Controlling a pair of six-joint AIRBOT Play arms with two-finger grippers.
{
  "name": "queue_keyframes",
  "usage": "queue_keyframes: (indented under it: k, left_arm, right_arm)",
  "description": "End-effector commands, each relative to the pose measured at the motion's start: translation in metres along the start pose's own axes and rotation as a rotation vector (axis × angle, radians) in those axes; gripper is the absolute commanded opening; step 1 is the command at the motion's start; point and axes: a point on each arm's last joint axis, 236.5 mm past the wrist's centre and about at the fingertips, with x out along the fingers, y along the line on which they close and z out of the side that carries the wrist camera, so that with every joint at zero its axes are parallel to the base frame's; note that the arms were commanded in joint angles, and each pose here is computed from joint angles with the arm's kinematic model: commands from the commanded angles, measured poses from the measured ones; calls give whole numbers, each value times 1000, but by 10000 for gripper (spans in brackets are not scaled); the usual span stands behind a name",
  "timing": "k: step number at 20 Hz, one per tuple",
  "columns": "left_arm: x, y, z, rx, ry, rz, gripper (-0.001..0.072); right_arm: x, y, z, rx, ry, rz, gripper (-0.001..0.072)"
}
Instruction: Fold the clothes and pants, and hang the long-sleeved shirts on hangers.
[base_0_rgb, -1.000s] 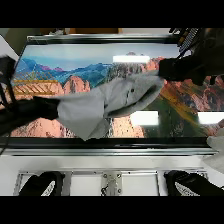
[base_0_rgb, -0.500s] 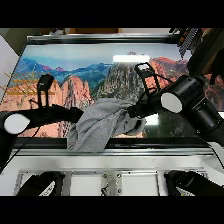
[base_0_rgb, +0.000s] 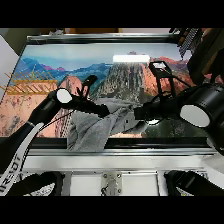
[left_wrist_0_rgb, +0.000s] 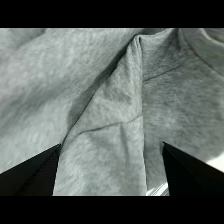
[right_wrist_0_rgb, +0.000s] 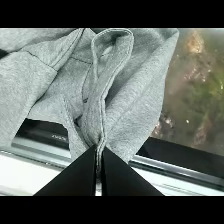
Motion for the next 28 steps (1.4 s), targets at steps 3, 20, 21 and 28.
queue_keyframes:
  k: [3, 20, 21, 28]
  left_arm:
    - [50, -30, -10, -23, 69, -216, 671]
    - [-173, -61, 129, 119, -457, -97, 11]
    - [-234, -87, 145, 189, -583, -78, 11]
    - [-454, -230, 127, 550, -1086, 32, 11]
  right_arm:
    - [-12, -1, 0, 24, -31, 14, 24]
    - [-104, -58, 87, 56, -350, -68, 23]
    - [-133, -60, 103, 58, -434, -58, 23]
    - [-274, -41, 159, 45, -874, 70, 22]
